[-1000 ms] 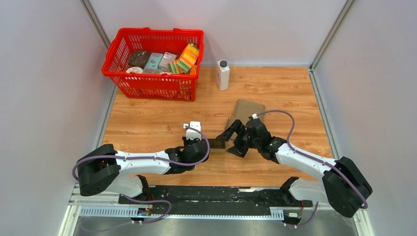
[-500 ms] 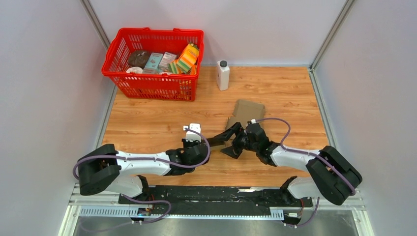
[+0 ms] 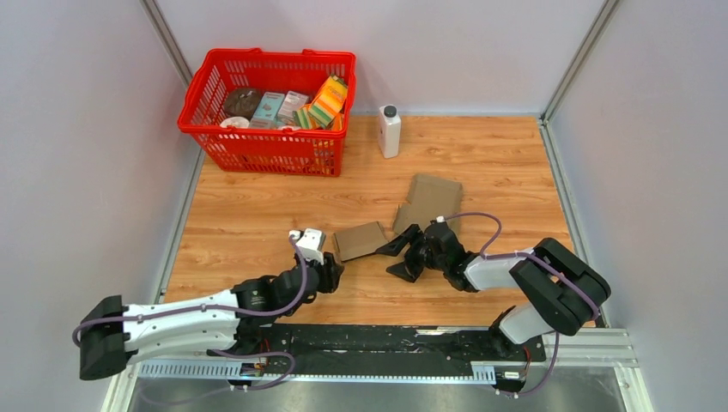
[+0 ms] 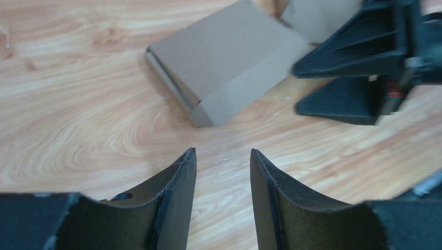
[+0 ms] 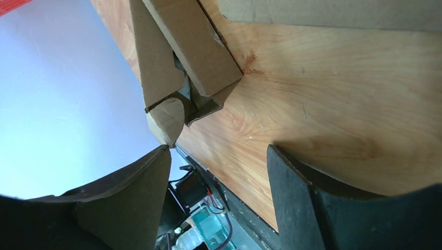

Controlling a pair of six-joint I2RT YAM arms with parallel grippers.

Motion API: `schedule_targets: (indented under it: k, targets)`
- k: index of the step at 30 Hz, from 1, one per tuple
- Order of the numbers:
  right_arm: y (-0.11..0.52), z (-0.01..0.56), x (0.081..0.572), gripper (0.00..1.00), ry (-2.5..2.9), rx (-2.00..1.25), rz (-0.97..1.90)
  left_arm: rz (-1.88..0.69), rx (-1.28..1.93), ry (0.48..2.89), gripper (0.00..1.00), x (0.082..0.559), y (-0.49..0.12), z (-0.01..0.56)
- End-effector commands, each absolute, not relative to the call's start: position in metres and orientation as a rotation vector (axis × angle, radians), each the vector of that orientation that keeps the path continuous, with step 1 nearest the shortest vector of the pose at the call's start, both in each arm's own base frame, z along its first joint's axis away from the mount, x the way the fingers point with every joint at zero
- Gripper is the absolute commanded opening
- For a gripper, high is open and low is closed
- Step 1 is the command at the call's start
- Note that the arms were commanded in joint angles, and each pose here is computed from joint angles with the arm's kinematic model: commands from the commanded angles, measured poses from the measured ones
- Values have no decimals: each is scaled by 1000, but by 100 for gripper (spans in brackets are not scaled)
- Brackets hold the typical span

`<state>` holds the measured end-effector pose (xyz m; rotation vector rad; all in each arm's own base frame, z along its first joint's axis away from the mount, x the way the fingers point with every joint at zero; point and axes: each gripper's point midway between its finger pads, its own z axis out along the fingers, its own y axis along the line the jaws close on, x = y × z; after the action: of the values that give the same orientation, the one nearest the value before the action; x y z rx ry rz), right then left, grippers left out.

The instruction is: Fold the paper box

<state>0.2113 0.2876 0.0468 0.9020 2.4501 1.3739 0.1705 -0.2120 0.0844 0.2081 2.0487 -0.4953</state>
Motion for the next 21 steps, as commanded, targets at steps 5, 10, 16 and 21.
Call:
schedule_targets:
  k: [5, 10, 16, 21]
  targets:
    - [281, 52, 217, 76, 2465, 489, 1195, -668, 144, 2103, 50, 176, -205, 125]
    - [281, 62, 223, 77, 2471, 320, 1117, -794, 105, 2070, 49, 211, -232, 141]
    - [275, 68, 214, 78, 2483, 199, 1084, -843, 150, 2122, 42, 241, -265, 130]
    - [267, 97, 222, 79, 2412, 105, 1075, -819, 134, 2171, 38, 242, -265, 104]
